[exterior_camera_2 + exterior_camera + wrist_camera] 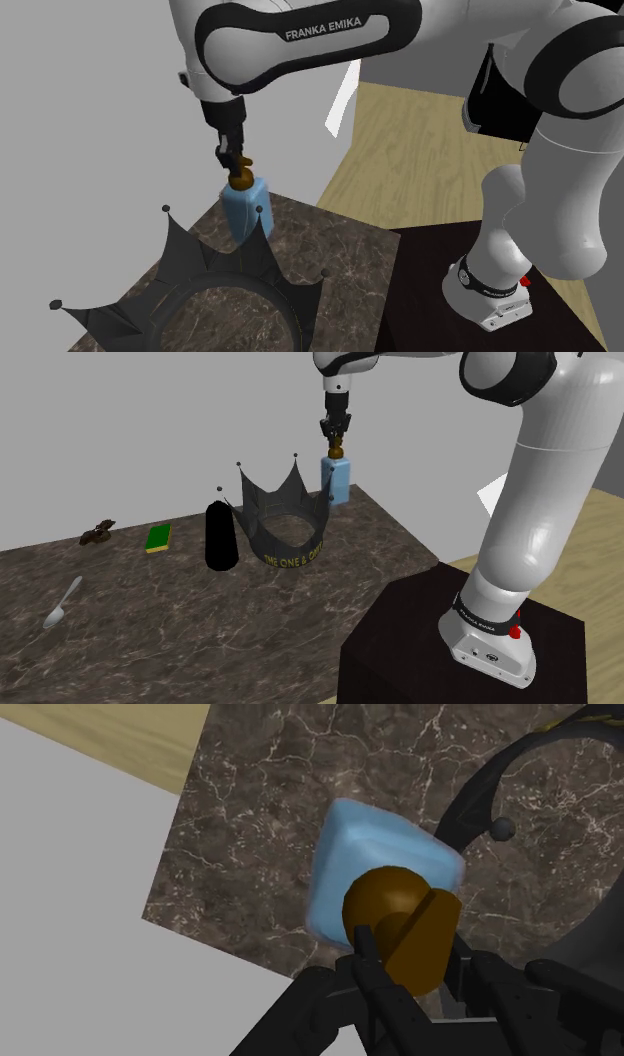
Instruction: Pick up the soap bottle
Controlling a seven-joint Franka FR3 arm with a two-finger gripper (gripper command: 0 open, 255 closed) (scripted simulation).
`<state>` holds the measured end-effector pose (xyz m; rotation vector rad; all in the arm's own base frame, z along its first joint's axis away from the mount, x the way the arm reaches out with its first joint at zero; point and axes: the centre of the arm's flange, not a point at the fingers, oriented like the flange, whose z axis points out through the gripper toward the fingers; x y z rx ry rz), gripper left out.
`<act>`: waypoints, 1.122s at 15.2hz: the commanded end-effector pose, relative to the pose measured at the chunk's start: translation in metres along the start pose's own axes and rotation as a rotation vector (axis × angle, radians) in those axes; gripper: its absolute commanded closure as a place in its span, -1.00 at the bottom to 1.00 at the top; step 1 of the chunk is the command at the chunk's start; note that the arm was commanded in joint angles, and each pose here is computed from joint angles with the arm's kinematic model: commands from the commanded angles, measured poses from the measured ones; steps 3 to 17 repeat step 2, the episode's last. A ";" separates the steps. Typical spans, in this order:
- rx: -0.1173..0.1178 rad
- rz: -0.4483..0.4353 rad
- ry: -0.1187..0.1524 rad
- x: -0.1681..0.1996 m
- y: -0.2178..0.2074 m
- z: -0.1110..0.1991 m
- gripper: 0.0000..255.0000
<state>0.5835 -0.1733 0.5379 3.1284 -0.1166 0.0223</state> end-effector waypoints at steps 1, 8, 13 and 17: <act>0.000 0.000 0.000 0.000 -0.001 -0.006 1.00; 0.000 0.000 0.000 0.000 -0.001 -0.006 1.00; 0.000 0.000 0.000 0.000 -0.001 -0.006 1.00; 0.000 0.000 0.000 0.000 -0.001 -0.006 1.00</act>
